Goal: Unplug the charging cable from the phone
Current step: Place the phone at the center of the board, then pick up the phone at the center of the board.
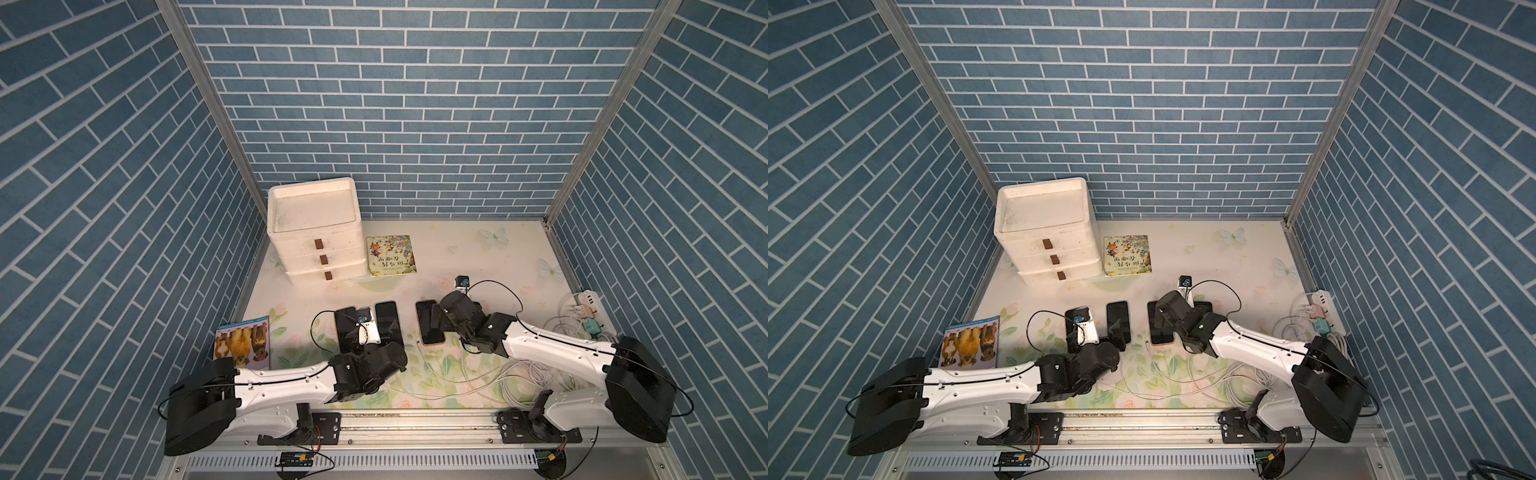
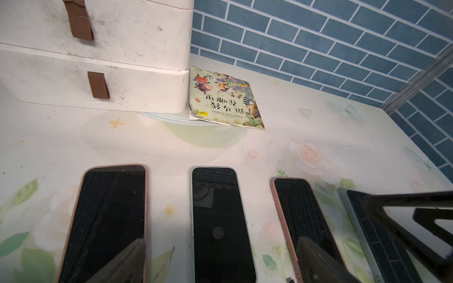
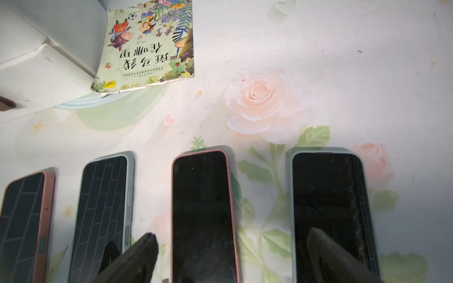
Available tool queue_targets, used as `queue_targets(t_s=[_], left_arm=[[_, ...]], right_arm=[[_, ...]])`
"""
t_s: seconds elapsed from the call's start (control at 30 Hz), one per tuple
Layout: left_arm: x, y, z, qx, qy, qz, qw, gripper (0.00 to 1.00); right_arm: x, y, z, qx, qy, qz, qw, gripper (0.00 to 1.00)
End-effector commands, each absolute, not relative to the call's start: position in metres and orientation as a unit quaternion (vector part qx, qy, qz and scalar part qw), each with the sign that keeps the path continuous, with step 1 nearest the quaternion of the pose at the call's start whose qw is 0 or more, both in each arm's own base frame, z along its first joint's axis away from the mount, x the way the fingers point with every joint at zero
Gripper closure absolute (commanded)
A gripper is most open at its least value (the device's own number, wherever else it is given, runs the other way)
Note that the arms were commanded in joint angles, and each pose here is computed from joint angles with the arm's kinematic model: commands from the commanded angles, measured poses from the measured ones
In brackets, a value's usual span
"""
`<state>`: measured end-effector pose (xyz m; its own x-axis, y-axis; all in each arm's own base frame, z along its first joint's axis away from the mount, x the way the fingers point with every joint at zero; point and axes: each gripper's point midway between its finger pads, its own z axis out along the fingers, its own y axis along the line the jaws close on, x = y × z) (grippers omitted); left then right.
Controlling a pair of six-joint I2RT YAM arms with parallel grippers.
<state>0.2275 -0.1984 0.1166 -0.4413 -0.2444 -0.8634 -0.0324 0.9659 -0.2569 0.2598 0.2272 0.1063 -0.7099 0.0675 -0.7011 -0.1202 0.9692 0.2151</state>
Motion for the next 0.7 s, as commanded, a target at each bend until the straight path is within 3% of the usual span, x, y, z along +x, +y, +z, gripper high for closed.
queue_targets(t_s=[0.0, 0.07, 0.27, 0.43, 0.5, 0.67], left_arm=[[0.23, -0.194, 0.107, -0.077, 0.857, -0.077, 0.504, 0.0], [0.233, -0.199, 0.11, -0.077, 0.857, -0.078, 0.503, 0.0], [0.237, -0.2, 0.102, -0.075, 0.867, -0.063, 0.489, 0.0], [0.244, -0.2, 0.097, -0.078, 0.873, -0.063, 0.478, 0.01], [0.248, -0.201, 0.095, -0.076, 0.874, -0.064, 0.475, 0.02], [0.255, -0.206, 0.088, -0.074, 0.879, -0.056, 0.468, 0.03]], right_arm=[[0.269, 0.226, 0.13, 0.006, 0.888, 0.178, 0.424, 0.01], [0.271, 0.226, 0.124, -0.005, 0.896, 0.199, 0.398, 0.07], [0.264, 0.232, 0.097, -0.041, 0.91, 0.204, 0.359, 0.47], [0.257, 0.234, 0.098, -0.053, 0.91, 0.184, 0.367, 0.73], [0.255, 0.233, 0.101, -0.056, 0.91, 0.17, 0.375, 0.79], [0.247, 0.23, 0.099, -0.053, 0.909, 0.161, 0.381, 0.8]])
